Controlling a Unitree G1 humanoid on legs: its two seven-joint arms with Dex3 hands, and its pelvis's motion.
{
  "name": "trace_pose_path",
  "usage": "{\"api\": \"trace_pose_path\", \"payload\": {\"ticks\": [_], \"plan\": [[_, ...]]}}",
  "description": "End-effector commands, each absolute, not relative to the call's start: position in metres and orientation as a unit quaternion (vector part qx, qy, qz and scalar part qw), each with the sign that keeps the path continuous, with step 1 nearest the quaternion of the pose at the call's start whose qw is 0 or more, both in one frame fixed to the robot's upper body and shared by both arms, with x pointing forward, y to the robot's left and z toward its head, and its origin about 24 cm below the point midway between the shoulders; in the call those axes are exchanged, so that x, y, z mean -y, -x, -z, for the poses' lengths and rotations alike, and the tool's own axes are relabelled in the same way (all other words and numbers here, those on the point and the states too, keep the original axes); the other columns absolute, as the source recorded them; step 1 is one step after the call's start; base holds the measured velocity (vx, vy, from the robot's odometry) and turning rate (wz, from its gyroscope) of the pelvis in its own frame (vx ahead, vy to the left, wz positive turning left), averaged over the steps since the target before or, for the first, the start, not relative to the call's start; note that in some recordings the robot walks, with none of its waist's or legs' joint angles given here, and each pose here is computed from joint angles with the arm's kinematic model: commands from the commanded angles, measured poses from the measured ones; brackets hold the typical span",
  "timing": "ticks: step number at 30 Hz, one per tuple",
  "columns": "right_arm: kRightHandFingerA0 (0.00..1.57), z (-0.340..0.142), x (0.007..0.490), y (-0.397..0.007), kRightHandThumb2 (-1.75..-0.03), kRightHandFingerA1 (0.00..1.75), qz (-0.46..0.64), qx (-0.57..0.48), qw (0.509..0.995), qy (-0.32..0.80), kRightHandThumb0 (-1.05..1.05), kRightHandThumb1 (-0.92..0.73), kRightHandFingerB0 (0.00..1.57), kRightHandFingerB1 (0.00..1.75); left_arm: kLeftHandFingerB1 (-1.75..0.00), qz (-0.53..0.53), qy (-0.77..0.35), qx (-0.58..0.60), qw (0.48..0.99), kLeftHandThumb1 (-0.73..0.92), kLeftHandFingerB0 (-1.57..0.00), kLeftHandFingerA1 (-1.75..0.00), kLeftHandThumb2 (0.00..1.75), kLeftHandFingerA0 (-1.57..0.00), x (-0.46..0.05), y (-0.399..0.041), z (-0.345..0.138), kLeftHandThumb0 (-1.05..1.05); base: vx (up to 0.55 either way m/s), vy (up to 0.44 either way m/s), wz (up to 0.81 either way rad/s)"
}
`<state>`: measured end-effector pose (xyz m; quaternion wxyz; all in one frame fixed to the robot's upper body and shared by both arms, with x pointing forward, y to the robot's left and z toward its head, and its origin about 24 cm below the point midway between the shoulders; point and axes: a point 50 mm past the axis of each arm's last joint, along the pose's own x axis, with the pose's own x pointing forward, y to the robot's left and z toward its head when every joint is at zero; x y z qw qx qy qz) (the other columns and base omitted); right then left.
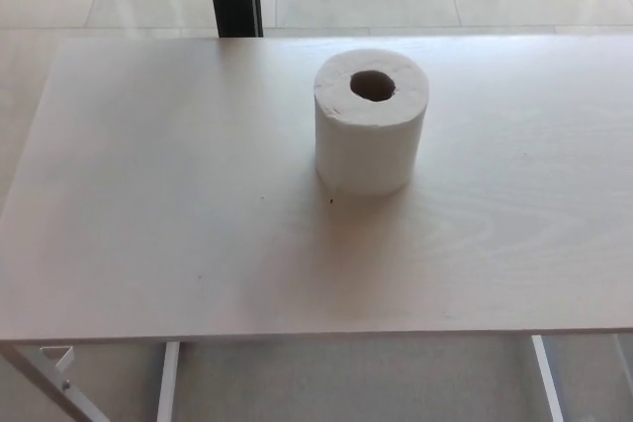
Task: A toilet paper roll is kept in the middle of the desk infront of the robot. The robot places its left hand on the top of the toilet paper roll to hold it still and uses its right hand to tear off a piece of toilet paper from it and hands the paper to a person
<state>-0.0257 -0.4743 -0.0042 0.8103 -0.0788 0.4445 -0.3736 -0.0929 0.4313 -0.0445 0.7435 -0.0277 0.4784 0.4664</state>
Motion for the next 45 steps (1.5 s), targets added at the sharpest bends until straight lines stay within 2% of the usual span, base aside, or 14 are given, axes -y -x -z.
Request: {"api": "trace_pose_path", "payload": {"ticks": [1,5,14,15,16,19,23,24,33,35,36,37,40,45], "plan": [[0.55,-0.007,0.478,0.027,-0.60,0.73,0.353,-0.426,0.827,0.103,-0.51,-0.67,0.35,0.44,-0.53,-0.463,0.046,-0.467,0.752,0.80,-0.26,-0.60,0.64,-0.27,-0.436,0.098,0.036,-0.48,0.00,0.000,0.00],[0.53,-0.005,0.477,0.014,-0.88,0.74,0.344,-0.417,0.835,0.102,-0.53,-0.51,0.29,0.53,-0.58,-0.468,0.045,-0.461,0.752,0.59,-0.24,-0.67,0.98,-0.37,-0.437,0.097,0.036,-0.53,0.00,0.000,0.00],[0.56,-0.011,0.479,0.017,-0.59,0.76,0.334,-0.420,0.837,0.109,-0.50,-0.64,0.39,0.46,-0.61,-0.457,0.034,-0.466,0.757,0.77,-0.40,-0.63,0.63,-0.38,-0.434,0.098,0.037,-0.52,0.00,0.000,0.00],[0.57,-0.010,0.478,0.017,-0.59,0.76,0.330,-0.423,0.836,0.115,-0.51,-0.64,0.39,0.46,-0.59,-0.463,0.041,-0.465,0.753,0.61,-0.30,-0.65,0.98,-0.38,-0.434,0.102,0.036,-0.52,0.00,0.000,0.00],[0.57,-0.010,0.478,0.017,-0.59,0.75,0.328,-0.423,0.837,0.116,-0.50,-0.64,0.39,0.45,-0.50,-0.466,0.046,-0.463,0.753,0.79,-0.29,-0.60,0.62,-0.34,-0.434,0.103,0.036,-0.52,0.00,0.000,0.00],[0.55,-0.011,0.478,0.014,-0.59,0.76,0.326,-0.422,0.838,0.117,-0.48,-0.65,0.39,0.45,-0.57,-0.456,0.041,-0.465,0.758,0.60,-0.23,-0.66,0.98,-0.37,-0.434,0.103,0.035,-0.52,0.00,0.000,0.00],[0.52,-0.011,0.478,0.016,-0.59,0.76,0.327,-0.424,0.836,0.116,-0.48,-0.65,0.39,0.45,-0.50,-0.461,0.038,-0.466,0.754,0.76,-0.31,-0.60,0.62,-0.39,-0.435,0.102,0.035,-0.53,0.00,0.000,0.00],[0.51,-0.010,0.478,0.017,-0.59,0.74,0.327,-0.431,0.832,0.122,-0.49,-0.64,0.40,0.44,-0.58,-0.453,0.037,-0.466,0.759,0.61,-0.28,-0.65,0.97,-0.37,-0.434,0.100,0.036,-0.55,0.00,0.000,0.00],[0.45,-0.010,0.479,0.016,-0.84,0.73,0.320,-0.441,0.829,0.128,-0.48,-0.49,0.32,0.53,-0.57,-0.453,0.032,-0.474,0.755,0.60,-0.25,-0.65,0.99,-0.38,-0.434,0.102,0.036,-0.50,0.00,0.000,0.00],[0.47,-0.006,0.478,0.016,-0.84,0.74,0.329,-0.445,0.824,0.118,-0.50,-0.48,0.34,0.53,-0.49,-0.449,0.028,-0.477,0.755,0.78,-0.30,-0.55,0.62,-0.38,-0.434,0.103,0.036,-0.53,0.00,0.000,0.00],[0.47,-0.005,0.478,0.017,-0.84,0.74,0.330,-0.446,0.824,0.116,-0.51,-0.47,0.34,0.53,-0.57,-0.448,0.028,-0.478,0.755,0.59,-0.25,-0.64,0.99,-0.38,-0.433,0.104,0.036,-0.50,0.00,0.000,0.00],[0.48,-0.005,0.478,0.018,-0.84,0.73,0.331,-0.447,0.823,0.115,-0.51,-0.47,0.34,0.52,-0.52,-0.453,0.032,-0.476,0.753,0.77,-0.33,-0.56,0.63,-0.38,-0.433,0.105,0.035,-0.53,0.00,0.000,0.00],[0.46,-0.007,0.479,0.017,-0.85,0.74,0.328,-0.445,0.825,0.114,-0.51,-0.48,0.34,0.54,-0.57,-0.446,0.032,-0.470,0.761,0.58,-0.24,-0.66,0.98,-0.39,-0.433,0.107,0.033,-0.50,0.00,0.000,0.00],[0.35,-0.012,0.480,0.016,-0.57,0.79,0.319,-0.438,0.831,0.123,-0.47,-0.63,0.35,0.45,-0.51,-0.450,0.018,-0.493,0.744,0.76,-0.39,-0.60,0.62,-0.48,-0.433,0.107,0.036,-0.49,0.00,0.000,0.00]]}}
